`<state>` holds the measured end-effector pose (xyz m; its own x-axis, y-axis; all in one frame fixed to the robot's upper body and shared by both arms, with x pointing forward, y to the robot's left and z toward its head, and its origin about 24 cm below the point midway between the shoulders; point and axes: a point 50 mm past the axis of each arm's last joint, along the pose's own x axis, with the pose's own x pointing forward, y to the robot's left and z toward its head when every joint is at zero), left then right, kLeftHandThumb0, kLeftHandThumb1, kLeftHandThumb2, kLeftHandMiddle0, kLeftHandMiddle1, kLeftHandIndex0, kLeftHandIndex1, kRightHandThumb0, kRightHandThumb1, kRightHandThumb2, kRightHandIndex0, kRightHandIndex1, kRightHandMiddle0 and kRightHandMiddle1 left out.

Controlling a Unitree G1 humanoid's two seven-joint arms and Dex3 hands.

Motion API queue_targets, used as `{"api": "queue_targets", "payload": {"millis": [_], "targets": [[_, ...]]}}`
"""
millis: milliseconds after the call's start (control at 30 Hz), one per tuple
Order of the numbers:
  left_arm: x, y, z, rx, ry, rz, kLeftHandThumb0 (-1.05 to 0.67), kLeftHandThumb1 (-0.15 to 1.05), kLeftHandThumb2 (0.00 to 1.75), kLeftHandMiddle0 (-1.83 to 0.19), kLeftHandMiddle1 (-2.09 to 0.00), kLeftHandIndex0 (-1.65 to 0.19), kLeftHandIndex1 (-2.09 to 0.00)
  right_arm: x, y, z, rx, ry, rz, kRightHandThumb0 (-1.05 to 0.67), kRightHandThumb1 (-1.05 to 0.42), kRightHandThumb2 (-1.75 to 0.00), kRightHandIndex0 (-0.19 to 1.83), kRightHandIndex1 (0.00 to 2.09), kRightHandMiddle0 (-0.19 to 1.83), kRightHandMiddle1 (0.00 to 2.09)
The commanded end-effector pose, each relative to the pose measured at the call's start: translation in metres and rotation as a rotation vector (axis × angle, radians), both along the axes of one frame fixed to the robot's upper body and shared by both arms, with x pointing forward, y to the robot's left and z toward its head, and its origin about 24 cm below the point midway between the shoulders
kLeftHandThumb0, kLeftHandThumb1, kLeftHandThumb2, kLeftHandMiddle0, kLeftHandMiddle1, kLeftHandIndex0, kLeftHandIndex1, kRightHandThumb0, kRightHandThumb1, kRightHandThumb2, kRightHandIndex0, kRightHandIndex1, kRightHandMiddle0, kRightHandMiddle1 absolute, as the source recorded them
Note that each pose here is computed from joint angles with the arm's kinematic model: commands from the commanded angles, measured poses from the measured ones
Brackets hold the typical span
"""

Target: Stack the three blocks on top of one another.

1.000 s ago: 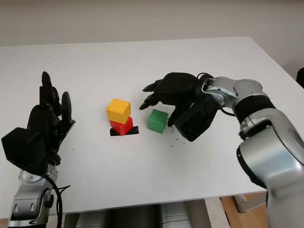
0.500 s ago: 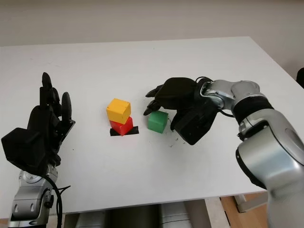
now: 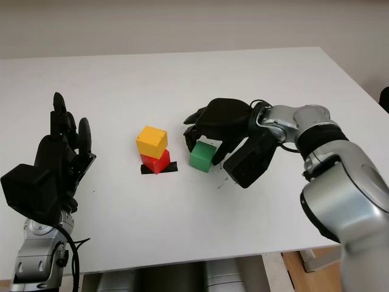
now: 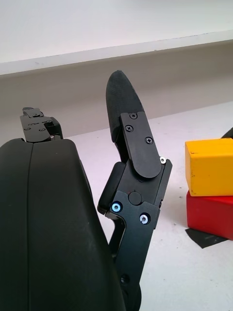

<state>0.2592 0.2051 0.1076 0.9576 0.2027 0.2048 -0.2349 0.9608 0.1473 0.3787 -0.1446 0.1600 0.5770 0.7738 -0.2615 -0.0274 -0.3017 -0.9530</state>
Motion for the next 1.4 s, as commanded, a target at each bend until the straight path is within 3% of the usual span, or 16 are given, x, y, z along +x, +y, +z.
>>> {"api": "queue_targets", "payload": {"millis": [0,400,867,1367], "targets": [[-0.001,-0.001,0.002,0.009,-0.010,0.000,-0.73,1.05,0.66,0.19,0.00,0.19,0.00,0.000,0.000,-0.001,0.028,0.013,-0.004,-0.44,-0.93,-0.06,0.44,0.09,0.46,1.41],[0.000,-0.001,0.002,0.006,-0.010,0.005,-0.72,1.05,0.65,0.19,0.00,0.19,0.00,0.003,-0.003,0.000,0.015,0.069,-0.067,-0.43,-0.93,-0.05,0.45,0.09,0.45,1.39],[0.002,-0.002,0.004,0.017,-0.016,-0.006,-0.72,1.05,0.66,0.19,0.00,0.19,0.00,0.025,-0.014,0.039,0.349,0.274,-0.363,-0.43,-0.94,-0.05,0.40,0.06,0.45,1.29],[0.003,-0.002,0.003,0.013,-0.014,-0.008,-0.73,1.05,0.65,0.19,0.00,0.19,0.00,0.032,-0.020,0.058,0.547,0.382,-0.446,-0.39,-0.94,-0.05,0.39,0.05,0.38,1.38]]}}
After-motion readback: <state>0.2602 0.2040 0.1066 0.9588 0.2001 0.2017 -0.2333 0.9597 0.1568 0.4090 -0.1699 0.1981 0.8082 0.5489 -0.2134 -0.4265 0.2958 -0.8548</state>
